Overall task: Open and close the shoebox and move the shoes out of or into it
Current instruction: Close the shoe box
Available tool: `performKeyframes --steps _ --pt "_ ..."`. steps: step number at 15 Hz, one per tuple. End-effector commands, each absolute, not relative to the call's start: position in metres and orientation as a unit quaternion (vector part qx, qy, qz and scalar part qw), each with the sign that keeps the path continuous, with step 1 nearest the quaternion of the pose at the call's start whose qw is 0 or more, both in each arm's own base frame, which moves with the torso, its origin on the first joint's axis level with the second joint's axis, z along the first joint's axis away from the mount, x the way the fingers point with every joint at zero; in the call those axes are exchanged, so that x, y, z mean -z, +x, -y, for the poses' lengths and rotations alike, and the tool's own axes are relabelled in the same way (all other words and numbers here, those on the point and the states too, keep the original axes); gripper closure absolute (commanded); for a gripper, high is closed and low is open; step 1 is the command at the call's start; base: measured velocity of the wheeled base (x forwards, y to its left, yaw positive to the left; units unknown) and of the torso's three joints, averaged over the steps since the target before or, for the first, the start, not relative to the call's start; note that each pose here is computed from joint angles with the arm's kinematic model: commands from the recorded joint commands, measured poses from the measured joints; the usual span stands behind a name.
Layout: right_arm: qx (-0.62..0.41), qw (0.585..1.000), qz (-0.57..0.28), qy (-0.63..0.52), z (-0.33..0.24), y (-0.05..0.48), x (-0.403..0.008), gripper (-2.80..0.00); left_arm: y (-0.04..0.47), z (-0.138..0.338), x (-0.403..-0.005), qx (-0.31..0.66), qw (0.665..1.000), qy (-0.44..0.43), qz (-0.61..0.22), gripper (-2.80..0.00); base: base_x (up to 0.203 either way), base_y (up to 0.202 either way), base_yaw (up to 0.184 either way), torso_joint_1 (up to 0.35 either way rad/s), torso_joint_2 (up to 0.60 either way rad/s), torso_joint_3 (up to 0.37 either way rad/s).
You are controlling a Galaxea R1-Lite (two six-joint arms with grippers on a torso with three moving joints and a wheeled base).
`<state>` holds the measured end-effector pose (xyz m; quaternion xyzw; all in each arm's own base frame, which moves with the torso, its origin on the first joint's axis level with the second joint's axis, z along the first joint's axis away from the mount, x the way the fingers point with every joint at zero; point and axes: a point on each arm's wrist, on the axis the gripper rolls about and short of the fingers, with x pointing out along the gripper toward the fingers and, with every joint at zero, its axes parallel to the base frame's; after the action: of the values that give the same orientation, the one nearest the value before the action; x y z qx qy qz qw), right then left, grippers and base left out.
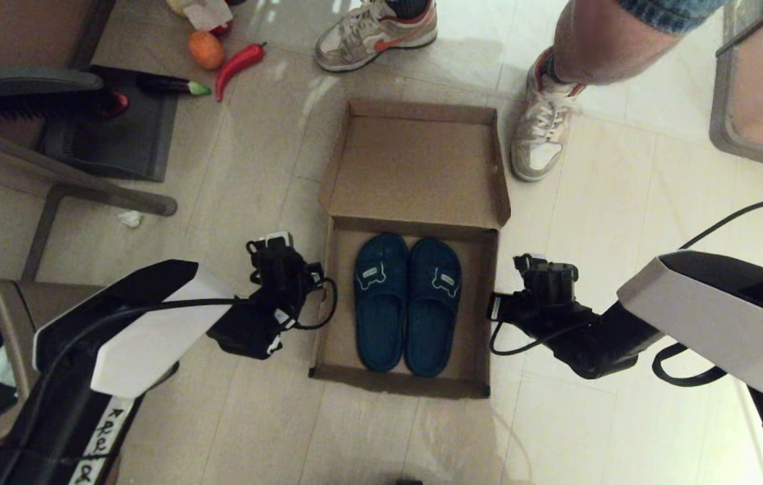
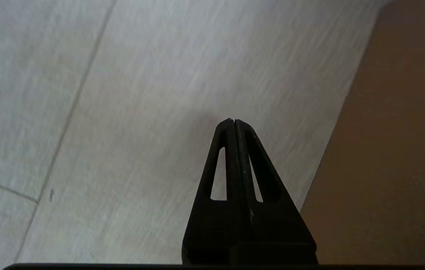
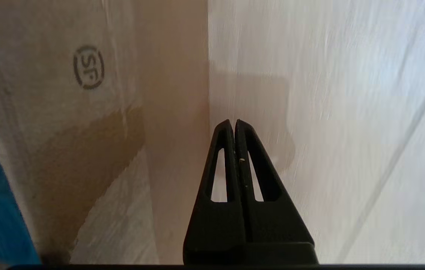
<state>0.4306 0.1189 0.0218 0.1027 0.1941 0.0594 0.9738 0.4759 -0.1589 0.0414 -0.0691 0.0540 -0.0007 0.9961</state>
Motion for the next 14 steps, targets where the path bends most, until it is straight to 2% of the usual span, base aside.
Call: performKeyframes --steps 1,4,10,14 --pt "-0.064 0.971 -0.207 0.102 -0.118 0.419 -0.019 0.0 0.473 0.162 -0.034 0.004 0.996 -0.066 -0.063 0.0 0.0 0.0 0.0 0.0 0.0 0.0" --pt "-0.07 0.968 -0.218 0.103 -0.112 0.398 -0.019 0.0 0.459 0.166 -0.03 0.009 0.995 -0.058 -0.084 0.0 0.0 0.0 0.0 0.0 0.0 0.0" --pt "-0.046 0.97 -0.216 0.106 -0.085 0.364 -0.017 0.0 0.396 0.178 -0.036 0.036 0.988 -0.054 -0.137 0.0 0.0 0.0 0.0 0.0 0.0 0.0" --pt "-0.038 0.973 -0.198 0.111 -0.076 0.356 -0.018 0.0 0.381 0.184 -0.034 0.027 0.99 -0.058 -0.129 0.0 0.0 0.0 0.0 0.0 0.0 0.0"
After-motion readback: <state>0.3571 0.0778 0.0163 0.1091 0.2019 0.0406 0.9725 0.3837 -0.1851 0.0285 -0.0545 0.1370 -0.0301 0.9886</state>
